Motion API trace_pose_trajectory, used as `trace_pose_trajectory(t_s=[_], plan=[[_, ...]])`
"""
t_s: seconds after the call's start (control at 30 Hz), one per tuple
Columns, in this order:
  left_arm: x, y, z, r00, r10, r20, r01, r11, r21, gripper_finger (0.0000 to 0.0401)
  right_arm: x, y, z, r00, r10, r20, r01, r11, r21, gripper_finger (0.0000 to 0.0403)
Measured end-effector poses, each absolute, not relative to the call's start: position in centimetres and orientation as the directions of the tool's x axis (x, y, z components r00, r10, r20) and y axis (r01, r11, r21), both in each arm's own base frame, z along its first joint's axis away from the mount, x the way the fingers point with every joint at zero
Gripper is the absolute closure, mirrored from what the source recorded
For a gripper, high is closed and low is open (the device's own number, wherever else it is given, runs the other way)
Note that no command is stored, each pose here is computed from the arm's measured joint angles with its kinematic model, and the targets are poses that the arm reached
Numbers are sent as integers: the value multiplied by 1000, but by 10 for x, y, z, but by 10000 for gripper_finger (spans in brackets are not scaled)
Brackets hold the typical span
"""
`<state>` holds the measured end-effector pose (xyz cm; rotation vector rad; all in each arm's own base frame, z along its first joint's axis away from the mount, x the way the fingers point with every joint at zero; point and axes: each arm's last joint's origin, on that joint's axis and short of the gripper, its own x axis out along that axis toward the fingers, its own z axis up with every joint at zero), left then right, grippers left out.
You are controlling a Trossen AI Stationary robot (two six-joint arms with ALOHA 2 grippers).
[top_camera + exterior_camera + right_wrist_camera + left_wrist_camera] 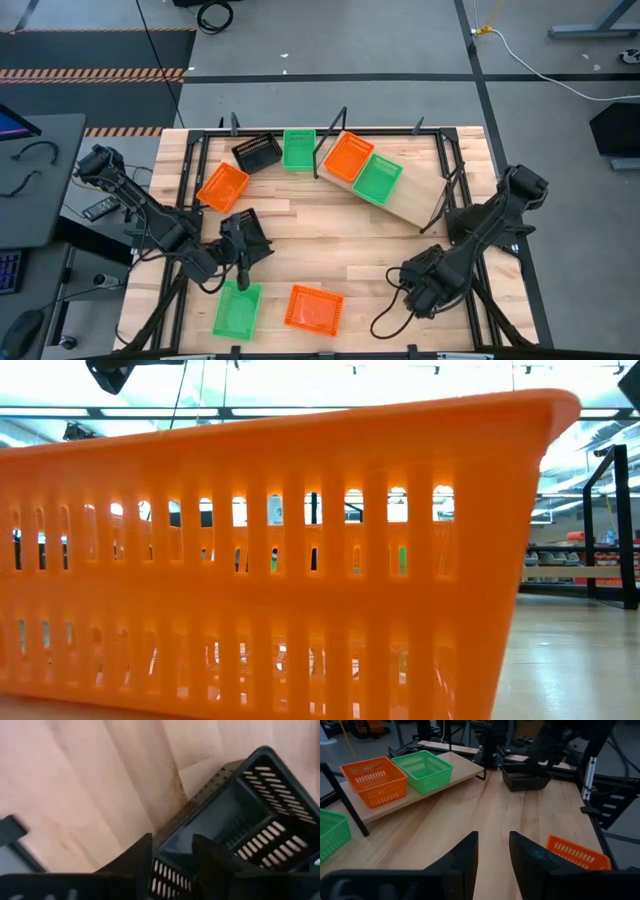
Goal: Stack baskets on shelf by color
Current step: Put the bottom right black basket on the shelf
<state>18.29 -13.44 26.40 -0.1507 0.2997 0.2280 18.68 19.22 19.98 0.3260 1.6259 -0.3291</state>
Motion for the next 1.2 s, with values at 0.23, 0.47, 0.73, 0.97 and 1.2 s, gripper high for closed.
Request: trace_pose_trajectory(t_s=[0.23, 0.47, 0.73, 0.97, 1.2], plan=[[180, -142, 261, 933, 178, -312, -225, 967, -121, 284, 188, 191, 185, -124, -102, -987, 428, 892, -146, 210], [180, -146, 259, 934, 170, -314, -221, 966, -135, 284, 185, 190, 169, -128, -98, -987, 466, 872, -147, 204], [178, -148, 260, 937, 159, -311, -213, 966, -148, 284, 189, 189, 155, -66, -46, -997, 480, 874, -72, 235], [178, -148, 260, 938, 162, -307, -217, 965, -151, 284, 221, 189, 166, 149, 5, -989, 412, 909, 67, 269], [178, -148, 260, 938, 162, -307, -217, 964, -153, 284, 266, 158, 185, 336, -106, -936, 374, 927, 30, 270]])
